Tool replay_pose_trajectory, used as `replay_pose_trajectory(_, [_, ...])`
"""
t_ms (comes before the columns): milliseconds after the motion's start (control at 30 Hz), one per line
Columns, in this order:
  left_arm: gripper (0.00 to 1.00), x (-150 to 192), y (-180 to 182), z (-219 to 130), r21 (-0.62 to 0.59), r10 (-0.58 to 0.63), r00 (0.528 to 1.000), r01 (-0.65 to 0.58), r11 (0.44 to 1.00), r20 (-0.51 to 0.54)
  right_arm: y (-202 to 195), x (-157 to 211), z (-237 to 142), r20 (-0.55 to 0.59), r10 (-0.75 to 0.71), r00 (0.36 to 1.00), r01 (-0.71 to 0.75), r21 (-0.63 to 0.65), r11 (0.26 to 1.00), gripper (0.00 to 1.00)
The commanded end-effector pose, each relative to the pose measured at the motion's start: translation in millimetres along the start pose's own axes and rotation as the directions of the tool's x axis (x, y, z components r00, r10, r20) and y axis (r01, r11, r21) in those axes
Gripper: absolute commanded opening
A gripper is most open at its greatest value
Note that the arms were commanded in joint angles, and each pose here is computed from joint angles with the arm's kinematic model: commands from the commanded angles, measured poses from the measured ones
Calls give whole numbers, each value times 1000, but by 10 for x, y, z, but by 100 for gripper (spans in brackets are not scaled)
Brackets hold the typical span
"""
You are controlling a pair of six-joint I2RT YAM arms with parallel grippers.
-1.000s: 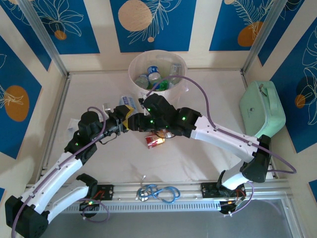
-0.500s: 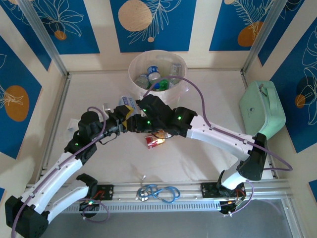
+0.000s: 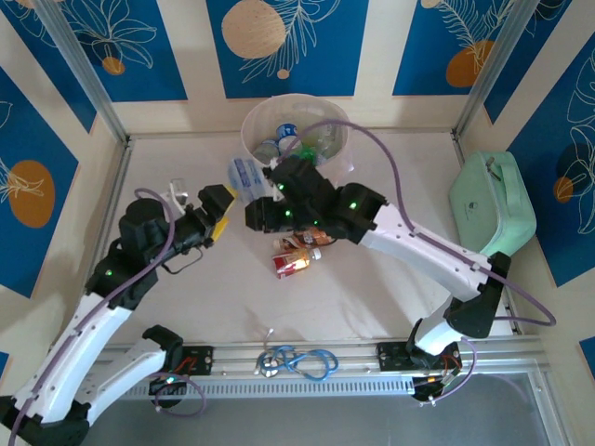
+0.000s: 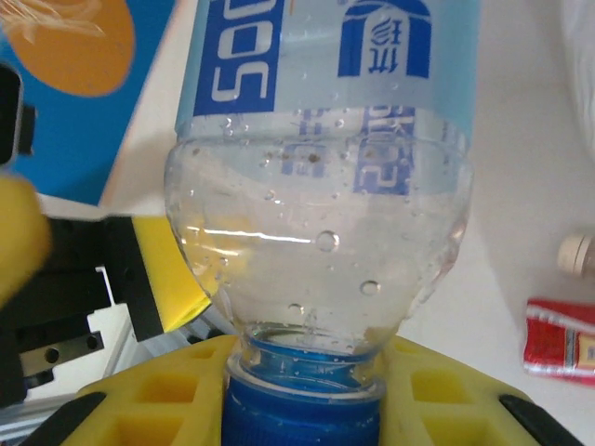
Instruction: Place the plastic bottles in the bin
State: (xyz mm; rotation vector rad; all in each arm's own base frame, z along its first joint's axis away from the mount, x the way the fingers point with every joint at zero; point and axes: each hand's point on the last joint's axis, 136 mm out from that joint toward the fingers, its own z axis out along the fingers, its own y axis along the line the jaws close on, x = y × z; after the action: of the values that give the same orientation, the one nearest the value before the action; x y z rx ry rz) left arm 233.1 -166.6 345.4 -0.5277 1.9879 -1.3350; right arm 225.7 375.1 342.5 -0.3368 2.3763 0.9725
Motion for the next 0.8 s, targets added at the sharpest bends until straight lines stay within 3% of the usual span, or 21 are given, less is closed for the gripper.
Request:
replay_pose_trajectory(0, [100, -86, 272, -205, -172, 152, 987, -143, 975, 43, 38, -298, -274, 67, -89, 994, 89, -5, 996, 25])
replay_pose_trajectory(133, [100, -98, 281, -253, -161, 183, 981, -171, 972, 64, -80, -650, -418, 120, -78, 990, 80, -9, 997, 25])
replay_pose_trajectory(367, [100, 54, 484, -170, -183, 169, 986, -167, 969, -8, -376, -1074, -360, 131, -39, 991, 40, -3, 999, 25])
replay_pose_trajectory(633, [100, 106, 598, -155, -211, 182, 983, -186, 960, -39, -771, -1248, -98, 73, -44, 996, 39, 77, 996, 26])
replay_pose_trajectory(767, [100, 97, 619, -145, -221, 191, 981, -196, 955, -42, -866, -1226, 72, 24, -67, 997, 64, 110, 992, 33])
